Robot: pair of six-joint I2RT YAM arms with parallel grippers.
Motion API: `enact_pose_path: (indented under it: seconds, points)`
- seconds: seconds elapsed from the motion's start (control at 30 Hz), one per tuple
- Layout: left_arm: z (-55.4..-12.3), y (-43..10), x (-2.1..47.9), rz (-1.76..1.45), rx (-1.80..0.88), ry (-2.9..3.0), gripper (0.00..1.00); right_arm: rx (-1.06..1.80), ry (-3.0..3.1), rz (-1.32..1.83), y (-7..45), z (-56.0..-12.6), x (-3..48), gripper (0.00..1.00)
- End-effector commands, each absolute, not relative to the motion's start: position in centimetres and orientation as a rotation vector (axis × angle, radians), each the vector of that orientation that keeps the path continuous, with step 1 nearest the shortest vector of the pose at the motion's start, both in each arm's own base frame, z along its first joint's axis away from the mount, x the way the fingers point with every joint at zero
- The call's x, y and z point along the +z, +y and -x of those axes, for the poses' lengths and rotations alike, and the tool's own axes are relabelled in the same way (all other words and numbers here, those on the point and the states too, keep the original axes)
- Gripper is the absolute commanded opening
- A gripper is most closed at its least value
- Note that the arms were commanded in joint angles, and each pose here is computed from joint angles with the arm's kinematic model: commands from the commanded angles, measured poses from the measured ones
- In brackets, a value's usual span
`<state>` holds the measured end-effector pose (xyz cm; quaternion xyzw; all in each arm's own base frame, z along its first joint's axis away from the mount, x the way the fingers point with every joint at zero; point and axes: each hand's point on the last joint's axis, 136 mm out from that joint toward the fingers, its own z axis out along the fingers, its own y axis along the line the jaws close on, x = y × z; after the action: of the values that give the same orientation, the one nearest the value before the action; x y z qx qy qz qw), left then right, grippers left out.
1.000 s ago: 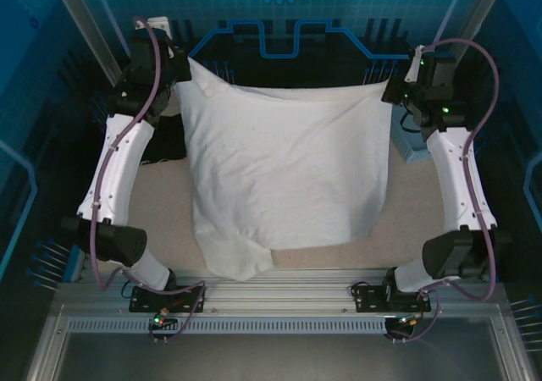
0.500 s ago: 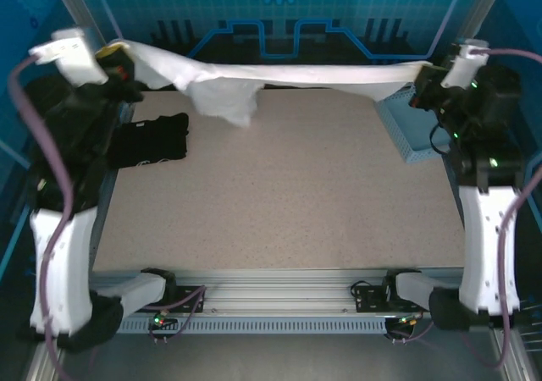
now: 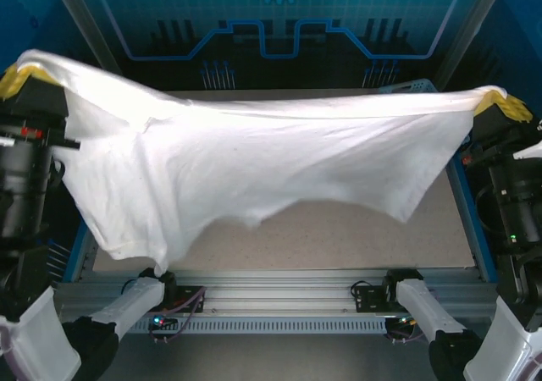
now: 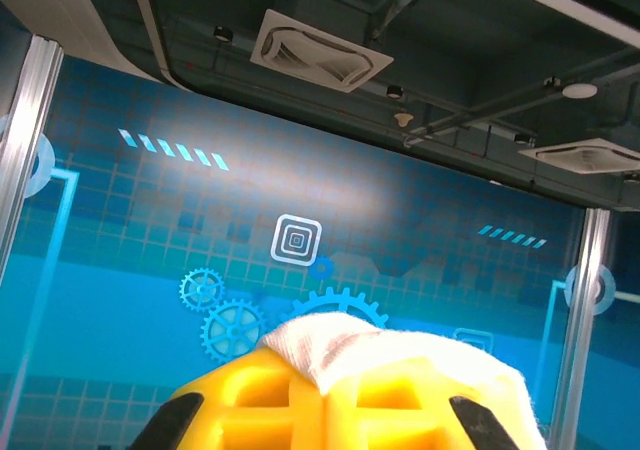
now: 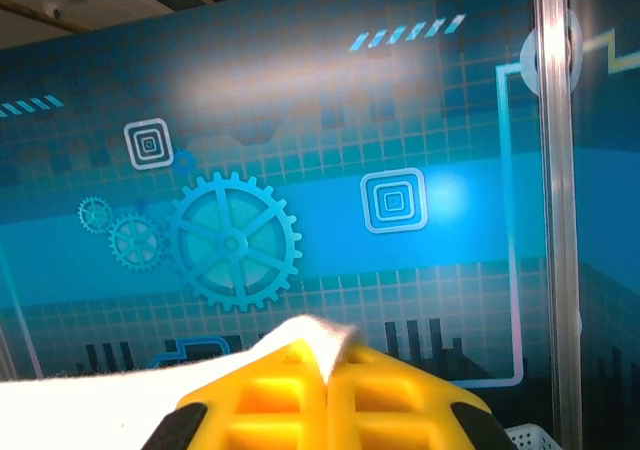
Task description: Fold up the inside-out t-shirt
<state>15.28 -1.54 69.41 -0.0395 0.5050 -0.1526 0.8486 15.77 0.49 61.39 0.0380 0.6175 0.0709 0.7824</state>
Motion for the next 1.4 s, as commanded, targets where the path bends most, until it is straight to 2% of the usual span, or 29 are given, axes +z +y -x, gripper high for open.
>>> enact_pose_path:
  seconds: [0.0,0.1,0.2,0.3,0.43,0.47,0.57,0.6,0.67,0.73,0.83,0.93,1.0,1.07,1.2,1.3,1.37]
  points:
    - [-23.7,-1.3,66.9,0.123,-0.215,1.201,0.00,0.077,1.436,-0.110,-0.5,-20.3,59.1,0.01]
    - [-30.5,-1.9,63.5,0.123,-0.186,1.305,0.00,0.056,1.505,-0.114,-0.8,-24.4,56.2,0.01]
    - [-37.5,-2.7,58.0,0.127,-0.165,1.407,0.00,0.040,1.599,-0.120,-1.0,-29.5,51.8,0.01]
    - [-44.8,-3.1,50.5,0.141,-0.136,1.530,0.00,0.041,1.710,-0.132,-1.0,-35.9,45.6,0.02]
    - [-54.9,-4.1,38.5,0.151,-0.124,1.733,0.01,0.045,1.888,-0.154,-0.9,-46.1,34.9,0.06]
    - [-57.5,-4.5,35.1,0.152,-0.126,1.791,0.07,0.045,1.941,-0.168,-0.9,-48.9,31.9,0.06]
    - [-64.8,-5.7,25.6,0.158,-0.145,1.951,0.10,0.064,2.111,-0.229,-0.7,-56.7,22.8,0.08]
    - [-66.6,-6.1,23.3,0.163,-0.156,1.993,0.17,0.070,2.168,-0.249,-0.6,-58.6,20.1,0.11]
    - [-69.8,-6.9,18.7,0.167,-0.186,2.077,0.34,0.071,2.270,-0.280,-0.3,-62.1,15.2,0.27]
    - [-71.3,-7.4,17.8,0.179,-0.221,2.077,0.50,0.080,2.344,-0.291,0.2,-63.7,12.4,0.40]
    - [-71.0,-7.6,18.7,0.216,-0.281,2.078,0.65,0.081,2.371,-0.233,1.4,-63.6,12.8,0.45]
    - [-67.7,-8.0,20.4,0.277,-0.357,2.141,0.70,0.059,2.410,-0.153,2.7,-59.9,15.1,0.51]
    - [-63.4,-8.2,21.9,0.348,-0.448,2.147,0.71,0.088,2.492,-0.134,3.8,-55.5,15.2,0.54]
    - [-58.5,-8.7,22.2,0.417,-0.558,2.131,0.71,0.078,2.604,-0.153,3.7,-50.1,12.9,0.56]
    - [-48.5,-9.5,19.8,0.516,-0.763,2.112,0.72,0.122,2.723,-0.282,2.2,-40.6,9.9,0.57]
    - [-42.3,-9.5,16.1,0.525,-0.755,2.235,0.73,0.113,2.772,-0.374,-0.2,-36.0,8.4,0.57]
    - [-39.6,-9.5,13.8,0.529,-0.732,2.293,0.73,0.239,2.778,-0.382,0.4,-35.2,7.5,0.56]
